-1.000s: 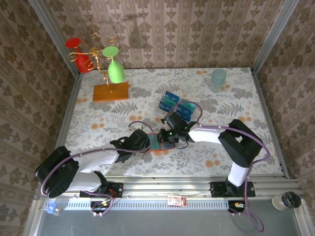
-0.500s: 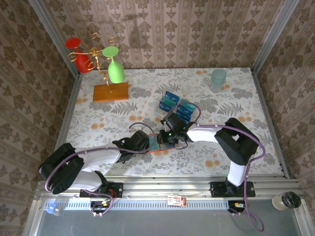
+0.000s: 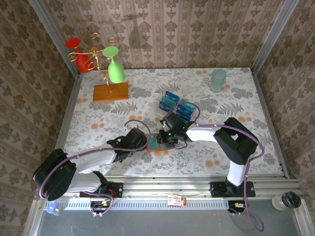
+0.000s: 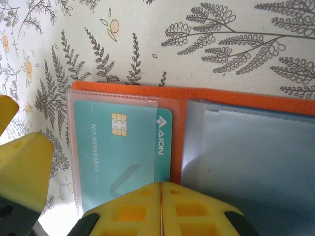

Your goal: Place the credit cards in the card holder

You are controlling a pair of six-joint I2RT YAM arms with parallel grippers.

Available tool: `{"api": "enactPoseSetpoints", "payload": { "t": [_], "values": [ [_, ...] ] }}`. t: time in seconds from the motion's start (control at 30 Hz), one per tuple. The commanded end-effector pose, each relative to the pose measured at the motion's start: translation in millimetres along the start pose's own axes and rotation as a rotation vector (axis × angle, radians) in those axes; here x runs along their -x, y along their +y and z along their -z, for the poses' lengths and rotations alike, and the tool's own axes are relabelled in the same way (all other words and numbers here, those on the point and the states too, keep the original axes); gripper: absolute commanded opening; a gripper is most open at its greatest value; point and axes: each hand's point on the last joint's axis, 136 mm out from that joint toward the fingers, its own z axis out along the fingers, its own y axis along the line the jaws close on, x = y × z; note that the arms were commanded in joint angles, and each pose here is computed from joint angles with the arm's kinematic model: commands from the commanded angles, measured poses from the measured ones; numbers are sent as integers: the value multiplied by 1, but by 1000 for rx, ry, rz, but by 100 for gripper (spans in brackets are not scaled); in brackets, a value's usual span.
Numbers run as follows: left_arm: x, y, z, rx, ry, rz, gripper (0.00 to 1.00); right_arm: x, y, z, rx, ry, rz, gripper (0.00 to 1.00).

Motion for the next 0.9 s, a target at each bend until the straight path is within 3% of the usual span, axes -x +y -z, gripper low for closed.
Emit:
{"api": "enactPoseSetpoints", "payload": {
  "t": [0.0,0.37,0.87],
  "values": [
    [-9,6,-4,16,29,-3,75,0,0,-4,-5,21,-9,8],
    [-21,4,-15,16,68,-14,64,-2,0,-8,-13,28,-11,8],
    [-23,1,-21,11,76,-24,62,-3,10,-10,7,42,-14,6]
  ]
}}
